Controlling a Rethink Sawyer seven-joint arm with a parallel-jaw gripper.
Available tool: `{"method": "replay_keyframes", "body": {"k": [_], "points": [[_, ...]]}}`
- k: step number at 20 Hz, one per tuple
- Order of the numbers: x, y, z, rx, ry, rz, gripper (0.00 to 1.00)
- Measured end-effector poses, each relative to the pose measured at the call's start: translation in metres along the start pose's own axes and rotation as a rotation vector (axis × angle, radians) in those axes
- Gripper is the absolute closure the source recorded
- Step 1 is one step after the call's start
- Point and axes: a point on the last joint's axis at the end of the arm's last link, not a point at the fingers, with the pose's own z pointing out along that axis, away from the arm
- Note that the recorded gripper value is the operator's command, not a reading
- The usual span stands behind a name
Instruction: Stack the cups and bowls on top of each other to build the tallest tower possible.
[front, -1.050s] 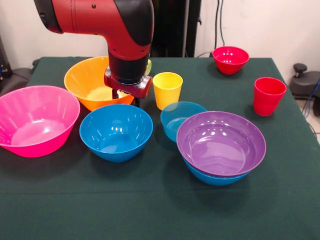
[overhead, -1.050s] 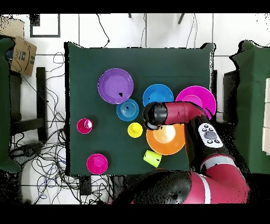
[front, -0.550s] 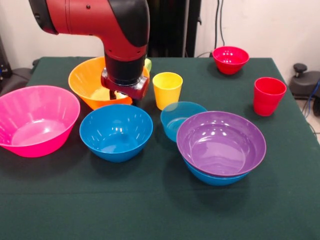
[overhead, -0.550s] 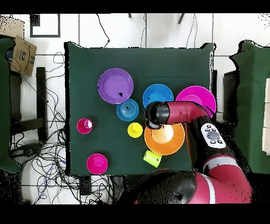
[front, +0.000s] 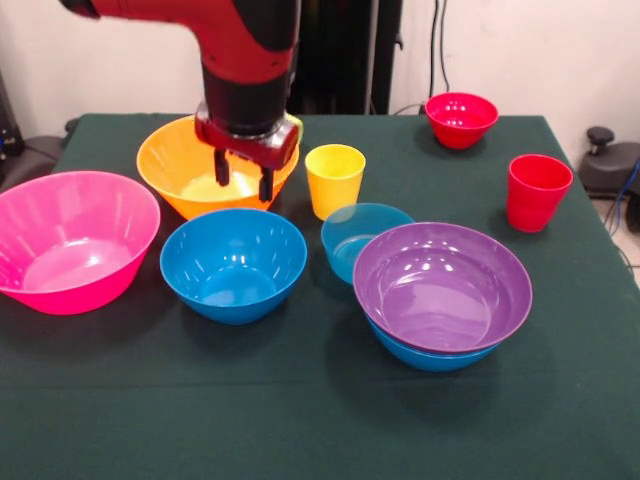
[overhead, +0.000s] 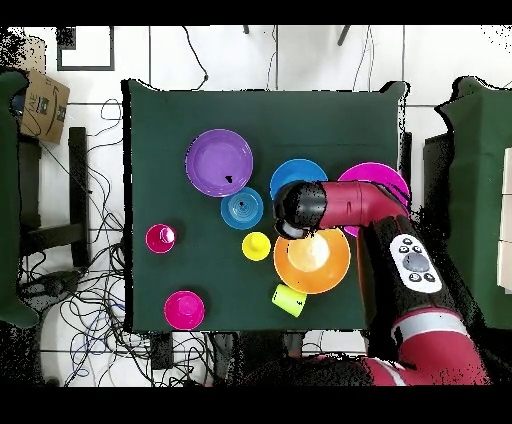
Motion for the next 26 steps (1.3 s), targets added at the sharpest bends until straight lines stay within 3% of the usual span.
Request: {"method": "replay_keyframes", "body": {"k": [8,9,13,21,26], "points": [[-0.001,0.028,-0.046,-0.034,-0.016,0.004,0.0],[-0.001,0.038,-0.056,-0.046,-0.025,0.0,0.0],[0.001,0.056,-0.067,-0.061,-0.035,-0.009,0.0],[0.019,0.09,-0.056,-0.062,-0.013,-0.06,0.0],[0.028,0.108,-0.028,-0.079,-0.004,-0.084,0.0]]}}
